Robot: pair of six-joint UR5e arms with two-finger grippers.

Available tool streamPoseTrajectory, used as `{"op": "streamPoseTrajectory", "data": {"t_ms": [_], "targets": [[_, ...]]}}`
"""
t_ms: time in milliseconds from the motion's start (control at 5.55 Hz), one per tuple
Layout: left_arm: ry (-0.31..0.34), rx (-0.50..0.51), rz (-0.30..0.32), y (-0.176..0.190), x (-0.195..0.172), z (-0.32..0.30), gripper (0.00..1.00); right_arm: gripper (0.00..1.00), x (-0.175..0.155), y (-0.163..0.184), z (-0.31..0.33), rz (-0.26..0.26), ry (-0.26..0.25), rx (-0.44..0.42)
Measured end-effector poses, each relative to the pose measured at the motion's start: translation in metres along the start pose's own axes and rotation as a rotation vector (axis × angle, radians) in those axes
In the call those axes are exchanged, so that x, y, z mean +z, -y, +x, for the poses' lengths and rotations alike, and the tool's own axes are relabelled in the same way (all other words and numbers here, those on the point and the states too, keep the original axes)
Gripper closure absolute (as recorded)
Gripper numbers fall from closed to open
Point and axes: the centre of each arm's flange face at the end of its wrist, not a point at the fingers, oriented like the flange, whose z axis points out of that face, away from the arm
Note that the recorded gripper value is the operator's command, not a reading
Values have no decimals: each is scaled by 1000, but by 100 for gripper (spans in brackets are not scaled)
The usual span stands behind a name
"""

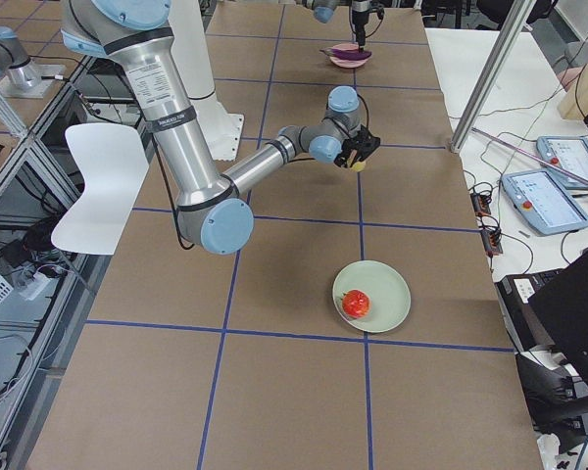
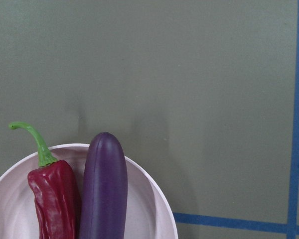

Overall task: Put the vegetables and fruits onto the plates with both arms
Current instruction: 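Carry the peach with the right gripper onto the green plate and release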

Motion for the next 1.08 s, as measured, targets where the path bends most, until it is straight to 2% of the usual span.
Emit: {"op": "streamPoseTrajectory", "data": {"t_ms": [180, 361, 541, 721, 902, 1082], "targets": [[-1, 1, 1, 0, 0, 1, 0, 100, -27, 91, 35, 7, -40, -95], [-2, 3, 2, 0, -1, 2, 0, 100, -39, 156, 75, 13, -81, -182], [-3, 5, 4, -1, -2, 3, 0, 73, -36, 198, 113, 16, -128, -255], [-5, 7, 5, -1, -3, 4, 0, 1, -22, 228, 147, 9, -181, -300], [-7, 9, 8, -1, -5, 6, 0, 0, -8, 247, 174, -4, -225, -330], [-9, 10, 10, -1, -6, 7, 0, 0, -3, 253, 189, -13, -243, -358]]}}
